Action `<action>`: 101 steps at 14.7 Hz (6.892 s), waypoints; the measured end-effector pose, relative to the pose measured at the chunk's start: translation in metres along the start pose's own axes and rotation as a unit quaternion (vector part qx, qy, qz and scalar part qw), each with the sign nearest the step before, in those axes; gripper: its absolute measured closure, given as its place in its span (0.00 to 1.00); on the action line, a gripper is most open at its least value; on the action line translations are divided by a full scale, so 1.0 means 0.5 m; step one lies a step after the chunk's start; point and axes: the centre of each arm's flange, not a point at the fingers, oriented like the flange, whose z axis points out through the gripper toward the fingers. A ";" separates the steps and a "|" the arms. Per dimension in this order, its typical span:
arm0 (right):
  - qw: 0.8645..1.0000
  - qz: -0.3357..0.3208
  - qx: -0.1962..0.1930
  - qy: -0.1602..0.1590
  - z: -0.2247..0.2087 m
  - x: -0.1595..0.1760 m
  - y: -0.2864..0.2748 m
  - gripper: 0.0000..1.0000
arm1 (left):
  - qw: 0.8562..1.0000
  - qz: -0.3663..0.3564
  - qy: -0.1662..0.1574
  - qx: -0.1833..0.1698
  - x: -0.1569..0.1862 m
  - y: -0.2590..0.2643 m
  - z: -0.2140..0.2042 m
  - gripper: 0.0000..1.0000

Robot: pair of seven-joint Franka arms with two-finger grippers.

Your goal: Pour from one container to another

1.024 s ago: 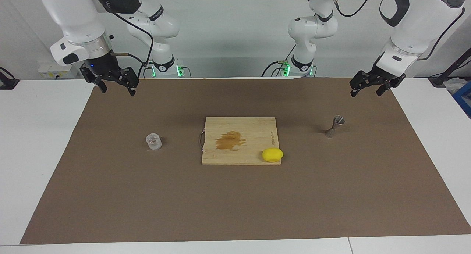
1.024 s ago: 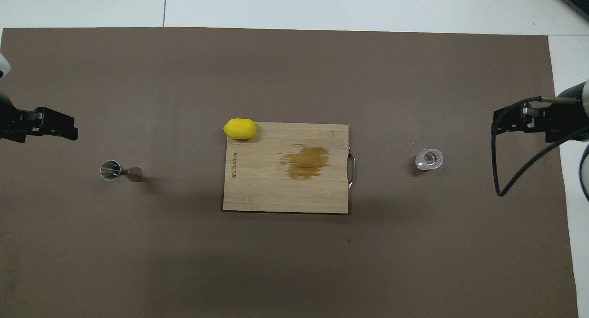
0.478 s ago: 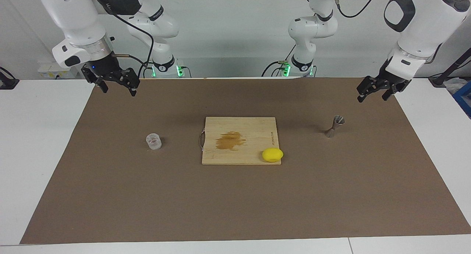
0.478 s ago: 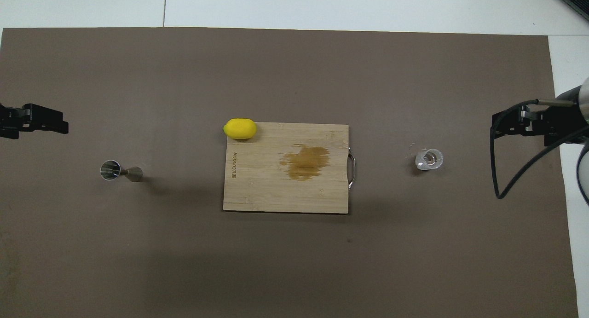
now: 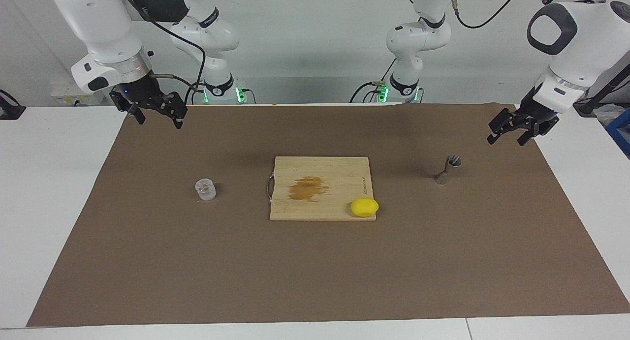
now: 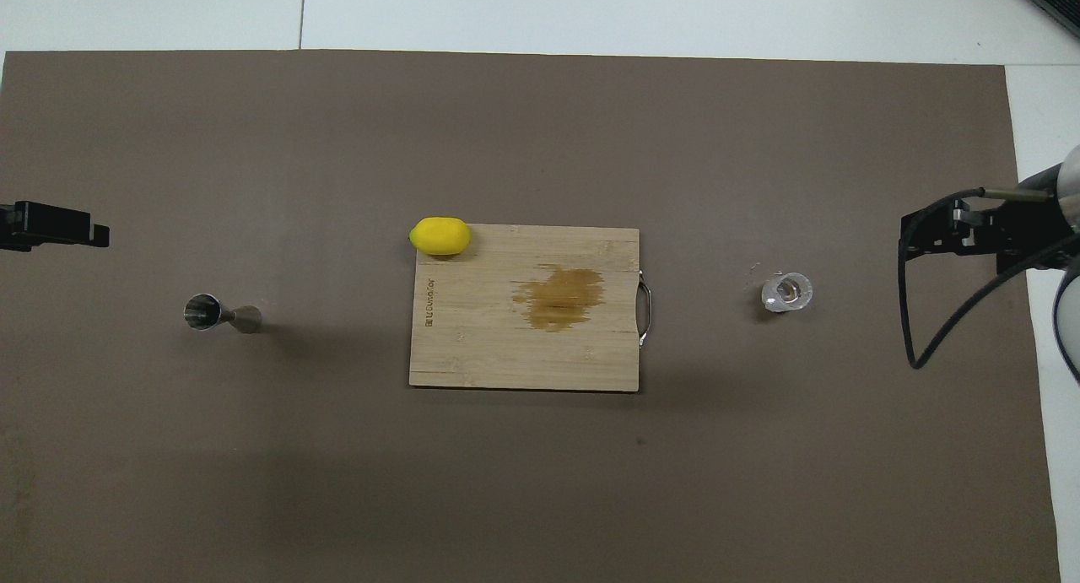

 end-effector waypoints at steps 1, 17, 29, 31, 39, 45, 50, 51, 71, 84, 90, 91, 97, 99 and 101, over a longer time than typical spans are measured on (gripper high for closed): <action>1.000 0.000 0.000 0.000 0.001 0.000 0.000 0.00 | 1.000 0.014 0.000 -0.010 0.000 -0.023 0.014 0.00; 1.000 0.000 0.000 -0.001 0.001 -0.001 0.000 0.00 | 0.930 0.316 0.066 -0.174 -0.008 -0.197 0.290 0.00; 1.000 0.000 0.000 -0.001 0.002 -0.001 0.000 0.00 | 0.830 0.453 0.130 -0.298 -0.033 -0.174 0.386 0.00; 1.000 0.000 0.000 -0.001 0.003 -0.001 0.000 0.00 | 0.808 0.477 0.157 -0.309 -0.033 -0.168 0.393 0.00; 1.000 0.000 -0.001 -0.004 0.007 -0.003 0.001 0.00 | 0.749 0.483 0.231 -0.389 -0.090 -0.176 0.414 0.00; 1.000 0.000 -0.001 -0.003 0.006 -0.004 0.001 0.00 | 0.688 0.500 0.323 -0.415 -0.118 -0.208 0.456 0.00; 1.000 0.000 -0.001 -0.003 0.004 -0.005 0.001 0.00 | 0.667 0.501 0.346 -0.429 -0.143 -0.204 0.506 0.00; 1.000 0.000 -0.001 -0.003 0.004 -0.006 0.001 0.00 | 0.663 0.497 0.348 -0.438 -0.151 -0.201 0.516 0.00; 1.000 0.000 -0.001 -0.003 0.005 -0.006 0.001 0.00 | 0.639 0.441 0.421 -0.469 -0.190 -0.232 0.587 0.04; 1.000 0.000 -0.001 -0.003 0.004 -0.006 0.001 0.00 | 0.635 0.438 0.428 -0.471 -0.192 -0.237 0.582 0.17; 1.000 0.000 -0.001 -0.003 0.004 -0.006 0.001 0.00 | 0.635 0.439 0.429 -0.470 -0.193 -0.239 0.581 0.42; 1.000 0.000 -0.001 -0.003 0.004 -0.006 0.001 0.00 | 0.635 0.438 0.430 -0.469 -0.193 -0.240 0.581 0.42; 1.000 0.000 -0.001 -0.003 0.004 -0.006 0.001 0.00 | 0.635 0.438 0.430 -0.469 -0.193 -0.241 0.581 0.50; 1.000 0.000 -0.001 -0.003 0.004 -0.006 0.001 0.00 | 0.635 0.438 0.430 -0.468 -0.193 -0.242 0.581 0.50; 1.000 0.000 -0.001 -0.003 0.004 -0.006 0.002 0.00 | 0.635 0.438 0.430 -0.468 -0.193 -0.242 0.581 0.50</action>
